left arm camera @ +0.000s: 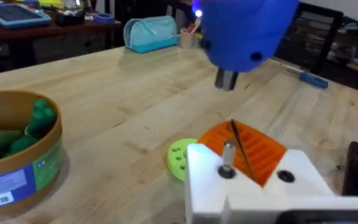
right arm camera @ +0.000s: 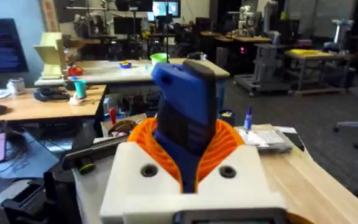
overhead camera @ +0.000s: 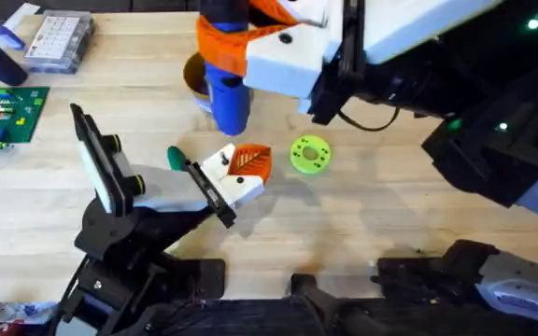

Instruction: Pick up the gripper from the table and insert it into the empty holder that is missing its gripper. Then pick up a screw, insert it into the mounting hole, and use the screwdriver to tighten it. Finally, clean up the table by picking up the vegetable and placing it into the bucket.

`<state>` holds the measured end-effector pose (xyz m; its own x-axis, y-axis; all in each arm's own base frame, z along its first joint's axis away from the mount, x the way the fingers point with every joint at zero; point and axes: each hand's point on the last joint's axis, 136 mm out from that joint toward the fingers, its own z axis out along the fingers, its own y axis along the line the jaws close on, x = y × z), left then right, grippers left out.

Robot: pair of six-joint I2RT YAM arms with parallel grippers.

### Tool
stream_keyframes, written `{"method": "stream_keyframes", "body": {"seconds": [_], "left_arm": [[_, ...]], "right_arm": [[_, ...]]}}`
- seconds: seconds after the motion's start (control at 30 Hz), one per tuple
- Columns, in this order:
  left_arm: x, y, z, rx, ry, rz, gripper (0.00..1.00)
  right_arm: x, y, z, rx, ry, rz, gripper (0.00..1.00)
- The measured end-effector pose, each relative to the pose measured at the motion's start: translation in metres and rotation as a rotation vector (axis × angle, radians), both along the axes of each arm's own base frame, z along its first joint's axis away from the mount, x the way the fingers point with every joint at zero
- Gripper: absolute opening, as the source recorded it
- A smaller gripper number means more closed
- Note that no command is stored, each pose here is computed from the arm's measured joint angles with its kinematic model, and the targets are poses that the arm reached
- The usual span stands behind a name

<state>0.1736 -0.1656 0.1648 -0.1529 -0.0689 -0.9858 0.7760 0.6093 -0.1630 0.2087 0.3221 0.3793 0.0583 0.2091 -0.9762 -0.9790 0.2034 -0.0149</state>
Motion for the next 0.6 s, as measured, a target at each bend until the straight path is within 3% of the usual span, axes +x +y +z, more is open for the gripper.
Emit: {"method": "stream_keyframes", "body": {"seconds": [0.47, 0.6], "left_arm": [[0.000, 0.000, 0.000, 0.000, 0.000, 0.000, 0.019], [0.000, 0.000, 0.000, 0.000, 0.000, 0.000, 0.019]], "right_arm": [[0.053, -0.038, -0.014, -0.039, 0.053, -0.163, 0.067], [0.081, -0.062, -0.029, -0.078, 0.117, -0.257, 0.068]]}}
